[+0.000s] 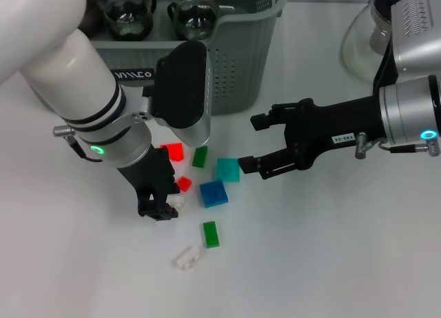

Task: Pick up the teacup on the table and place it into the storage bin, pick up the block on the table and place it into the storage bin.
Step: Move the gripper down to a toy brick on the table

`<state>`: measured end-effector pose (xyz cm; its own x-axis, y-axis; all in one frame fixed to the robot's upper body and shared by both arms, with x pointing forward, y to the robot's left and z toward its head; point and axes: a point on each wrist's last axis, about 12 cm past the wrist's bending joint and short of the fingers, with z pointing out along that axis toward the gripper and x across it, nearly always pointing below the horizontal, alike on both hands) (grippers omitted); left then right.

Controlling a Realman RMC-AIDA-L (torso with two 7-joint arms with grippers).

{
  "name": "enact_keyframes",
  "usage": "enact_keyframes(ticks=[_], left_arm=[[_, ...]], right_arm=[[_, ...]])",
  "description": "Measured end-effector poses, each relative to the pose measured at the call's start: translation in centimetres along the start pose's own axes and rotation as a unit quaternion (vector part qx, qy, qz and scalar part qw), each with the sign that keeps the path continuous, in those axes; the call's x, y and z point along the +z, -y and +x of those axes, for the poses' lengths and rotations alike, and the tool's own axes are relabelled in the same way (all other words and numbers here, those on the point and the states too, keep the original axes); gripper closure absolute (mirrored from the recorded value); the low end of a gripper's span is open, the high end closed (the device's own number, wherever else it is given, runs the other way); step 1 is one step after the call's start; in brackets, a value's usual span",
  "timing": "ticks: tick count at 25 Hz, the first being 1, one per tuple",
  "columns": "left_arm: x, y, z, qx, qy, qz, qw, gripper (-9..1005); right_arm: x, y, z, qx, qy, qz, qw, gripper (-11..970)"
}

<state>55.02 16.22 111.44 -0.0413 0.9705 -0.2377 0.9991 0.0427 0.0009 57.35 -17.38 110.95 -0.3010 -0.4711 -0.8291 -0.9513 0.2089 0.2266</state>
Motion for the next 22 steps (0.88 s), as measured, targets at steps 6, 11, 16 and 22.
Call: enact_keyframes(ticks=[6,11,16,22], left_arm=[[0.26,-0.09,0.11,-0.003,0.000,-0.002,1.000,558],[0.39,-0.13,0.17,-0.005,0.000,-0.003,1.000,609],[0.41,-0.17,0.20,-0.005,0.000,-0.003,1.000,623],[0.43,-0.18,0.16,-0.005,-0.001,-0.004,1.000,766]], right_arm=[[0.01,-0.02,0.10,0.000,0.000,0.000,1.000,14],[0.06,-0.05,0.29,0.002,-0.001,-0.002,1.000,14],[0.08,-0.06,0.34,0.003,-0.002,-0.002,1.000,14],[0.07,-0.06,0.35,0.003,-0.003,-0.002,1.000,14]])
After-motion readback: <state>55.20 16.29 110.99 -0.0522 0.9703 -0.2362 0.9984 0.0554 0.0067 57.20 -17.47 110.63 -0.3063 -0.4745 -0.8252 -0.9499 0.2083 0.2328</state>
